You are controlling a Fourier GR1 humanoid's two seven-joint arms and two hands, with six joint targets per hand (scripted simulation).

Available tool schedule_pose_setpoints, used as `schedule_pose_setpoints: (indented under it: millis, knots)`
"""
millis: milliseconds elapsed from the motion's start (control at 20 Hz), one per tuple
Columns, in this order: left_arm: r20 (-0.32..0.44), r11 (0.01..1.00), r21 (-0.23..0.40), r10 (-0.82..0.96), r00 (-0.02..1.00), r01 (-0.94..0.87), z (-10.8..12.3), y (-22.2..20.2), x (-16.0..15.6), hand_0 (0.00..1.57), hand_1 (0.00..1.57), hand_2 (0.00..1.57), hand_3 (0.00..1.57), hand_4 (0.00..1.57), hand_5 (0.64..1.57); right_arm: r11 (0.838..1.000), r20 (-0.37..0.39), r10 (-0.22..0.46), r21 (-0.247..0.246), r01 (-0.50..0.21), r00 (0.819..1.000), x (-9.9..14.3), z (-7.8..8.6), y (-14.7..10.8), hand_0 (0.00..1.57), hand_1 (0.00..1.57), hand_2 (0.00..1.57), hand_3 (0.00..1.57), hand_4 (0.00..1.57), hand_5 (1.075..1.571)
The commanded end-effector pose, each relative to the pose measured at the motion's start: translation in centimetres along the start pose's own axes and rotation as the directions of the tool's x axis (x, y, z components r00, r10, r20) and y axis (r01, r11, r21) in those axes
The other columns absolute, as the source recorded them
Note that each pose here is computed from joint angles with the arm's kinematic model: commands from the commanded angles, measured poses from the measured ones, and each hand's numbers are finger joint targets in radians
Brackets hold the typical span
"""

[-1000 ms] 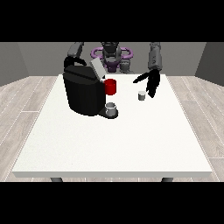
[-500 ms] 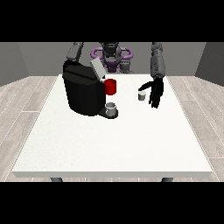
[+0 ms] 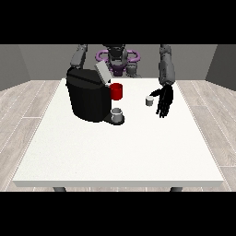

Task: Insert the coffee pod into the coffee machine and close the lid

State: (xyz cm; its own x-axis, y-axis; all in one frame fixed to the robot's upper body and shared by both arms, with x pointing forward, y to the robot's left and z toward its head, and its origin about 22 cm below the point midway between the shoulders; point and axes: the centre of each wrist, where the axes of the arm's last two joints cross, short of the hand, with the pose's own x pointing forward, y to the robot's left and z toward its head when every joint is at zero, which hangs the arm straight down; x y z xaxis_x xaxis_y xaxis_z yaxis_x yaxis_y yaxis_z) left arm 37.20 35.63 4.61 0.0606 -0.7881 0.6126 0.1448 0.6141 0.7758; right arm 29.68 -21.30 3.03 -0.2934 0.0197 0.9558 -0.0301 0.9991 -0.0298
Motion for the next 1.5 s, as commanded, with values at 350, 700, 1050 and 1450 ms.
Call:
schedule_pose_setpoints:
  millis: [350, 700, 1050, 1450]
  knots:
    - [0.011, 1.0, -0.021, -0.02, 1.0, 0.02, -1.4, -0.3, 0.9, 0.4, 0.4, 0.7, 0.59, 0.0, 1.571, 0.999, 0.008, -0.005, -0.035, 0.005, 1.0, 0.8, -1.9, 0.3, 0.0, 0.0, 0.0, 0.0, 0.39, 1.571]
    - [0.064, 0.997, -0.028, -0.072, 0.995, 0.074, -1.1, -3.7, 0.6, 1.09, 1.09, 1.15, 1.13, 0.0, 1.571, 1.0, -0.018, 0.005, -0.015, -0.005, 1.0, 0.2, -1.0, 0.9, 0.0, 0.0, 0.0, 0.0, 0.36, 1.571]
    - [0.04, 0.983, -0.146, -0.11, 0.993, 0.115, -0.9, -6.2, 1.1, 1.2, 1.2, 1.21, 1.08, 0.0, 1.571, 0.998, -0.136, -0.03, -0.055, 0.023, 0.99, -2.2, 0.3, -0.3, 0.0, 0.0, 0.0, 0.0, 0.31, 1.571]
    - [0.057, 0.976, -0.149, -0.155, 0.986, 0.162, -1.8, -7.8, 3.5, 1.15, 1.15, 1.26, 1.18, 0.32, 1.571, 0.994, -0.165, -0.008, -0.107, -0.01, 0.986, -4.6, 1.0, -1.6, 0.0, 0.0, 0.0, 0.0, 0.41, 1.571]
